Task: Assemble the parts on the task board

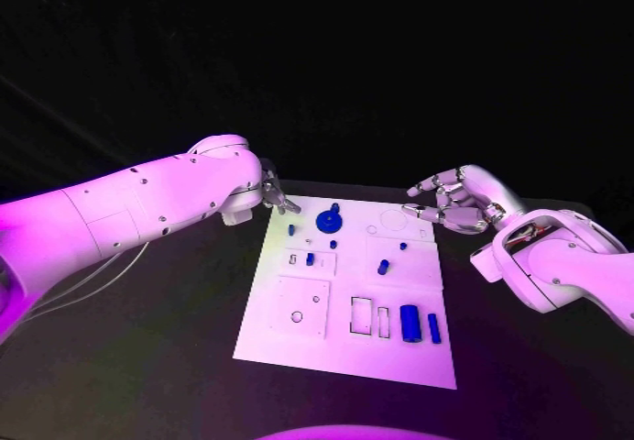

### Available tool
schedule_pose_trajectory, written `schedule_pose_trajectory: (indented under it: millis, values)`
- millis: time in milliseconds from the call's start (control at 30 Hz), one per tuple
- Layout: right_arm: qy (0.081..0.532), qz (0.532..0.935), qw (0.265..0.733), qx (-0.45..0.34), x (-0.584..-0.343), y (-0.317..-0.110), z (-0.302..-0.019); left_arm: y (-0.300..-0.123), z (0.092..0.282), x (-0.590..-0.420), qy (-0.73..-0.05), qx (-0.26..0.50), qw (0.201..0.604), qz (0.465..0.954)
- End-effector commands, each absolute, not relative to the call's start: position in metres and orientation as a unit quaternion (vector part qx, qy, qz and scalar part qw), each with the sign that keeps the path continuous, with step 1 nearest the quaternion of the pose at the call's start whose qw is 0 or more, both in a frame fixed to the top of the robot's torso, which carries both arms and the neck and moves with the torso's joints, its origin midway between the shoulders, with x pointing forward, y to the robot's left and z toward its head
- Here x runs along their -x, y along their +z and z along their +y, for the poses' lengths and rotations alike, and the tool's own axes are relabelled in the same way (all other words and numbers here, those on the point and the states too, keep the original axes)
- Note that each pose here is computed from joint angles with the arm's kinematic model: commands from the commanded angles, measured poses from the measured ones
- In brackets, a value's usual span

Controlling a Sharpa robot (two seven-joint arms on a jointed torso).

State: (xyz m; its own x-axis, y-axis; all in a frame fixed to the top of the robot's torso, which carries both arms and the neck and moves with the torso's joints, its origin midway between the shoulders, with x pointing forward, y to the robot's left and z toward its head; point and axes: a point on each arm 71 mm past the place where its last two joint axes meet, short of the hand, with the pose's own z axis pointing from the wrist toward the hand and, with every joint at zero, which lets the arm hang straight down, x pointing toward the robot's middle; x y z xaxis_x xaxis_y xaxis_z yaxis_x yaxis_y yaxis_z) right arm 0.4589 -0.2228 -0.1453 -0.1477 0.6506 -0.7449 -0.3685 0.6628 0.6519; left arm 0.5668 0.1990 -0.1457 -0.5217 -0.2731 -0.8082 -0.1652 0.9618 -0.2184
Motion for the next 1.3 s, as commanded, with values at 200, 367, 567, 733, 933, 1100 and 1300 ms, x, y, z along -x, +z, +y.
schedule_pose_trajectory:
  millis: [200, 367, 567, 733, 933, 1100, 1300]
  values:
    - [0.400, 0.645, 0.643, -0.103, -0.458, -0.145, -0.220, -0.158, 0.192, -0.568, -0.059, 0.116, 0.453, 0.882]
    - [0.401, 0.643, 0.644, -0.103, -0.458, -0.145, -0.220, -0.162, 0.191, -0.569, -0.056, 0.114, 0.444, 0.887]
    - [0.401, 0.642, 0.645, -0.103, -0.458, -0.145, -0.220, -0.164, 0.191, -0.569, -0.054, 0.111, 0.438, 0.891]
    - [0.402, 0.642, 0.645, -0.103, -0.458, -0.145, -0.220, -0.165, 0.190, -0.568, -0.053, 0.108, 0.435, 0.893]
    - [0.402, 0.642, 0.645, -0.103, -0.458, -0.145, -0.220, -0.166, 0.190, -0.568, -0.050, 0.104, 0.429, 0.896]
    - [0.403, 0.642, 0.644, -0.103, -0.458, -0.145, -0.219, -0.167, 0.189, -0.568, -0.049, 0.101, 0.426, 0.898]
    - [0.403, 0.642, 0.644, -0.102, -0.458, -0.145, -0.219, -0.169, 0.188, -0.568, -0.048, 0.099, 0.423, 0.899]
